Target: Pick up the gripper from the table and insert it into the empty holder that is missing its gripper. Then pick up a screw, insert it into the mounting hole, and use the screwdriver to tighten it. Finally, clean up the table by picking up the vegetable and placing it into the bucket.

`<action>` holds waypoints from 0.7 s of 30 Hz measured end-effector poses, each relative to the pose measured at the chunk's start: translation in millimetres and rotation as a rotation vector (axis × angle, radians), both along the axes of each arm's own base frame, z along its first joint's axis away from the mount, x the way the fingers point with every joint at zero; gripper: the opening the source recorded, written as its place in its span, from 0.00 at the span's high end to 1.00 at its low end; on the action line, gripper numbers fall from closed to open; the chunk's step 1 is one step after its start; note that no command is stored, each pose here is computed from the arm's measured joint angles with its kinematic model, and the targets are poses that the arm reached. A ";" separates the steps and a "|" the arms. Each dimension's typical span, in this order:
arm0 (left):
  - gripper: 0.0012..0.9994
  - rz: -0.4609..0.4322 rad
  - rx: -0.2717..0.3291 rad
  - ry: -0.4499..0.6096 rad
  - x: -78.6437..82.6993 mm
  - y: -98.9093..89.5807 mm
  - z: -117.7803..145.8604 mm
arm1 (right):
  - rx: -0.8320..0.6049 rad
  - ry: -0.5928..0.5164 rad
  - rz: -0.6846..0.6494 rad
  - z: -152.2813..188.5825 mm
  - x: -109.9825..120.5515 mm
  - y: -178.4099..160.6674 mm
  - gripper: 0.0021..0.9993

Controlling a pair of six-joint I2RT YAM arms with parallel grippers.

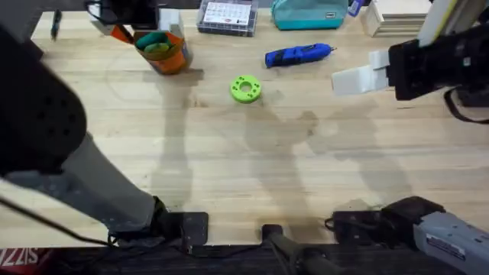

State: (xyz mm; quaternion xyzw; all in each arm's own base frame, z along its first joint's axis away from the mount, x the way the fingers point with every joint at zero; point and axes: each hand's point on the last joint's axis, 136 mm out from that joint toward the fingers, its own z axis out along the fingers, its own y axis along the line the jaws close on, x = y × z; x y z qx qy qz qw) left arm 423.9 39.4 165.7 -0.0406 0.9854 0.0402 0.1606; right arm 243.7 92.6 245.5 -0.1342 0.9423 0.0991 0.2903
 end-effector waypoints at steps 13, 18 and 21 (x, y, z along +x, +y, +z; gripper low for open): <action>0.01 -0.040 -0.021 -0.260 -120.6 -33.6 139.2 | 0.000 -0.001 0.000 0.1 0.0 0.0 0.01; 0.01 -0.014 -0.038 -0.360 -163.0 -33.2 161.2 | 0.000 0.000 0.000 0.0 0.0 0.0 0.01; 0.01 -0.009 -0.043 -0.400 -187.6 -32.8 167.4 | 0.000 0.000 0.000 0.1 0.0 0.0 0.01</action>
